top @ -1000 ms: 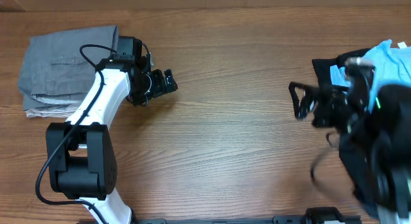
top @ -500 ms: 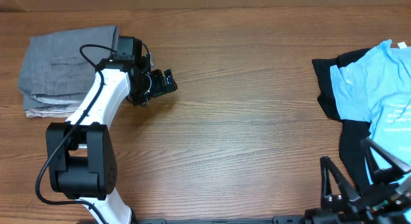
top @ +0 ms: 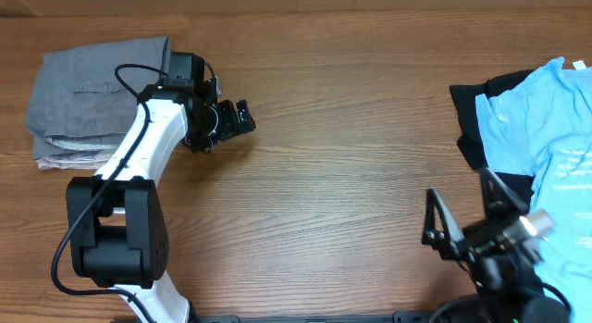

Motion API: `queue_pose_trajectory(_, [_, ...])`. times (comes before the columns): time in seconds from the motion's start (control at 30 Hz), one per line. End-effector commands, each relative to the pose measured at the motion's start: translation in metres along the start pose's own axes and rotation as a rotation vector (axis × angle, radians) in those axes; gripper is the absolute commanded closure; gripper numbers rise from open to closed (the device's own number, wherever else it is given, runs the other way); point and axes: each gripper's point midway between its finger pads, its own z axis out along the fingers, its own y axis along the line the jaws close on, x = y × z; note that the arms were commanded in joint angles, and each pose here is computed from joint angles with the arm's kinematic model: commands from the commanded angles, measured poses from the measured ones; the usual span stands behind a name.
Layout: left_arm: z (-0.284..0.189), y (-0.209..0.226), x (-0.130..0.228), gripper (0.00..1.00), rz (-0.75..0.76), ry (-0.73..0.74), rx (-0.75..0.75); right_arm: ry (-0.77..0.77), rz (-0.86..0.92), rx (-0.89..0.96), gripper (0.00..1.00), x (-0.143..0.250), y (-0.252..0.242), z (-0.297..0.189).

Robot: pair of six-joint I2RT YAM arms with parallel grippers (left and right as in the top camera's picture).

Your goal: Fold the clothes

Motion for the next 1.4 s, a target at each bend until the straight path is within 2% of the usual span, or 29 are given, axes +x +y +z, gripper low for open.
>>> queue_pose_trajectory(0.0, [-0.001,-0.002,-0.005,0.0,0.003,-0.012,0.001,-0.007,-0.001,0.026,0.0,0.024,-0.014,0.005])
queue_pose_trajectory(0.37, [-0.001,-0.002,-0.005,0.0,0.003,-0.012,0.0,0.046,0.008,0.079,0.0,0.086,-0.042,0.01])
queue_pose_trajectory(0.77, [-0.001,-0.002,-0.005,0.0,0.003,-0.012,0.001,0.119,0.016,0.102,0.0,0.116,-0.051,0.008])
queue_pose_trajectory(1.0, [-0.001,-0.002,-0.005,0.0,0.002,-0.012,0.001,0.247,-0.055,0.129,0.0,0.146,-0.059,0.002])
queue_pose_trajectory(1.37, [-0.001,-0.002,-0.005,0.0,0.003,-0.012,0.001,0.256,-0.088,0.126,0.0,0.147,-0.059,0.001])
